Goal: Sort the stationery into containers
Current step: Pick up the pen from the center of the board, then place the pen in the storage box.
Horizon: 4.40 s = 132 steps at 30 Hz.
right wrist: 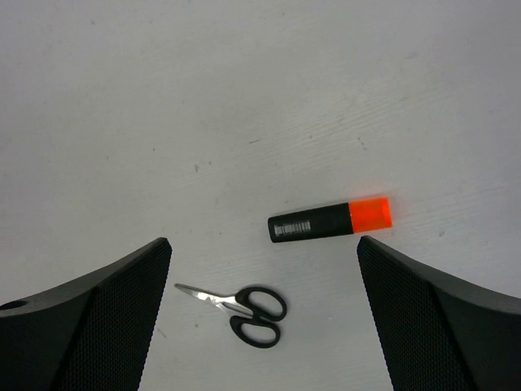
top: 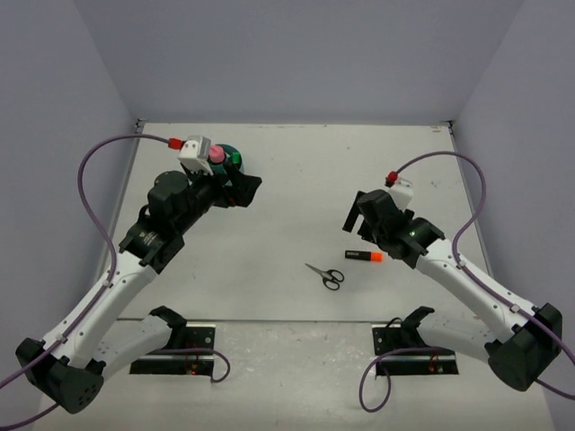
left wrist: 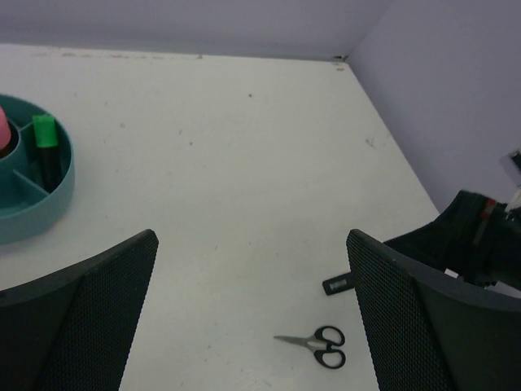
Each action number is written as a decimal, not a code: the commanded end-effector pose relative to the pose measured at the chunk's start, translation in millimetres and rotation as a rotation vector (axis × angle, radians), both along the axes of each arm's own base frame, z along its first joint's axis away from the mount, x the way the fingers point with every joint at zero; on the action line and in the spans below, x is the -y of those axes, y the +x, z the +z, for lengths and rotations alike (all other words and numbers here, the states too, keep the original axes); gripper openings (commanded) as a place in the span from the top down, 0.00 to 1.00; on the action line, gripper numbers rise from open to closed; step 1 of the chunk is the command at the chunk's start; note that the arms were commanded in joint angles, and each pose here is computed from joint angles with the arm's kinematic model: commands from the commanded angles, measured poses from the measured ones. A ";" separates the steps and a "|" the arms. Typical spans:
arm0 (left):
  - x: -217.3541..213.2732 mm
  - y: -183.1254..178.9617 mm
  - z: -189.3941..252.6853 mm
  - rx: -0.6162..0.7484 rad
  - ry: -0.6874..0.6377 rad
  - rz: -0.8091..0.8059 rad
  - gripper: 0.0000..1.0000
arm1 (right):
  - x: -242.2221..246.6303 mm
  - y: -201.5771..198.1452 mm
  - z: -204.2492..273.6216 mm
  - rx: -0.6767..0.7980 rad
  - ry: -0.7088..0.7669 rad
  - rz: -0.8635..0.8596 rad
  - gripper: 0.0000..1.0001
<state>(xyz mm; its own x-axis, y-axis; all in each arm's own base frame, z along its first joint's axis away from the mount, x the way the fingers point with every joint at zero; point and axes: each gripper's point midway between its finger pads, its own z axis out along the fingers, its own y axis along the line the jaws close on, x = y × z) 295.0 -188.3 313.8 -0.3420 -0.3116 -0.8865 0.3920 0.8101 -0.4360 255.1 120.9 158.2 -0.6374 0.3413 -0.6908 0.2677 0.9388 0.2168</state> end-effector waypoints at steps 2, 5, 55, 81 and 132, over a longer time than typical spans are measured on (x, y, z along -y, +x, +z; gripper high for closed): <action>-22.6 -30.4 -10.9 -0.040 0.071 0.009 0.00 | 6.9 5.0 -18.1 0.013 0.300 -0.497 0.02; -31.9 -43.2 -14.0 -0.039 0.119 0.001 0.00 | 5.4 -0.9 -39.6 -0.047 0.446 -0.731 0.12; -32.0 -62.9 -57.4 -0.066 0.138 -0.064 0.00 | 9.3 27.6 -125.6 -0.211 0.379 -0.798 1.00; 92.3 -87.4 -31.8 -0.186 -0.306 -0.606 0.00 | -181.2 -71.6 87.3 0.463 -0.040 1.073 1.00; -66.4 215.5 -59.8 -0.209 0.561 0.677 1.00 | -56.5 -15.4 32.6 0.358 -0.081 0.416 0.01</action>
